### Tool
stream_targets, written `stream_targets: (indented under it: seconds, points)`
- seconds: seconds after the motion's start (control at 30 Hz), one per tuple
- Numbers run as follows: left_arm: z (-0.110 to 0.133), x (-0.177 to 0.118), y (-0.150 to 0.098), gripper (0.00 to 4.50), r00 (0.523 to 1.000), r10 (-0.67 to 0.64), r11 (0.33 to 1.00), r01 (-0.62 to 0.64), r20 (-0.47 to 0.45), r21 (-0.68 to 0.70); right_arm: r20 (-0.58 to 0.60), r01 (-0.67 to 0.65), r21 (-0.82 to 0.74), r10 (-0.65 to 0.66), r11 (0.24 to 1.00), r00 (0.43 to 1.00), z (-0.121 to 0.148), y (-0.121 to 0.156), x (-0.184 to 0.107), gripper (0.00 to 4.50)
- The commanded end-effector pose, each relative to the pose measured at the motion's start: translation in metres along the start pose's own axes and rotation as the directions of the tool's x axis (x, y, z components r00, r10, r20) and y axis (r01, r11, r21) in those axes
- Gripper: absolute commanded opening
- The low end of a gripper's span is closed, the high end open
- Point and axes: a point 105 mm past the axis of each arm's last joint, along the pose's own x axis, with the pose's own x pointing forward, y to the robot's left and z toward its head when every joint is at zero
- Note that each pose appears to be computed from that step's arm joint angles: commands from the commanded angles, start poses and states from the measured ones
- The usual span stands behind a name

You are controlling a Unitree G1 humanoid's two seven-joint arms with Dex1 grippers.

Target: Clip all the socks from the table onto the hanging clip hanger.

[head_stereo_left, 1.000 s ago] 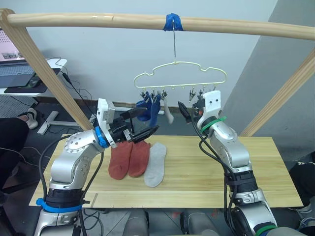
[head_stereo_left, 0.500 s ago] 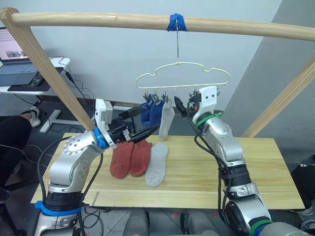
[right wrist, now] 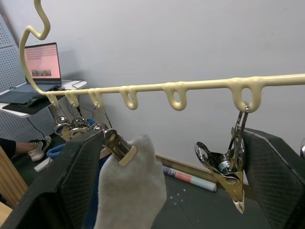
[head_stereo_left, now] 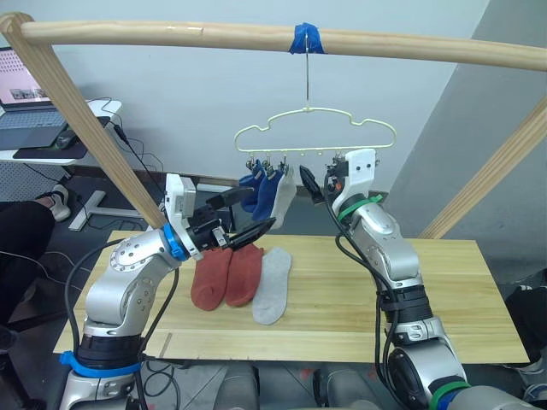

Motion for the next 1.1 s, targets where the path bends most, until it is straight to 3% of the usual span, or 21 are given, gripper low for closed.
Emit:
stream_targets:
  seconds: [0.03, 0.73, 0.83, 1.0, 1.1]
  points:
    - [0.0112, 0.0021, -0.0046, 4.50, 0.999, -0.019, 0.999, 0.018, 0.037, 0.046, 0.056, -0.005, 0.007, 0.004, 1.000, 0.998, 0.0162, -0.0001, 0.0025, 3.55]
    - [0.0092, 0.0031, -0.0053, 4.50, 0.999, -0.016, 0.999, 0.014, 0.031, 0.052, 0.060, 0.018, 0.036, -0.020, 0.999, 0.998, 0.0170, -0.0038, 0.0059, 3.55]
    - [0.0074, 0.0032, -0.0060, 4.50, 0.999, -0.018, 0.999, 0.017, 0.026, 0.050, 0.061, 0.026, 0.060, -0.029, 0.998, 0.998, 0.0170, -0.0049, 0.0066, 2.93]
    - [0.0071, 0.0029, -0.0063, 4.50, 1.000, -0.017, 0.999, 0.016, 0.024, 0.050, 0.062, 0.042, 0.085, -0.048, 0.996, 0.997, 0.0178, -0.0078, 0.0079, 1.06]
    - [0.0072, 0.0028, -0.0064, 4.50, 1.000, -0.017, 0.999, 0.015, 0.025, 0.052, 0.061, 0.049, 0.092, -0.055, 0.995, 0.997, 0.0174, -0.0090, 0.0085, 0.18]
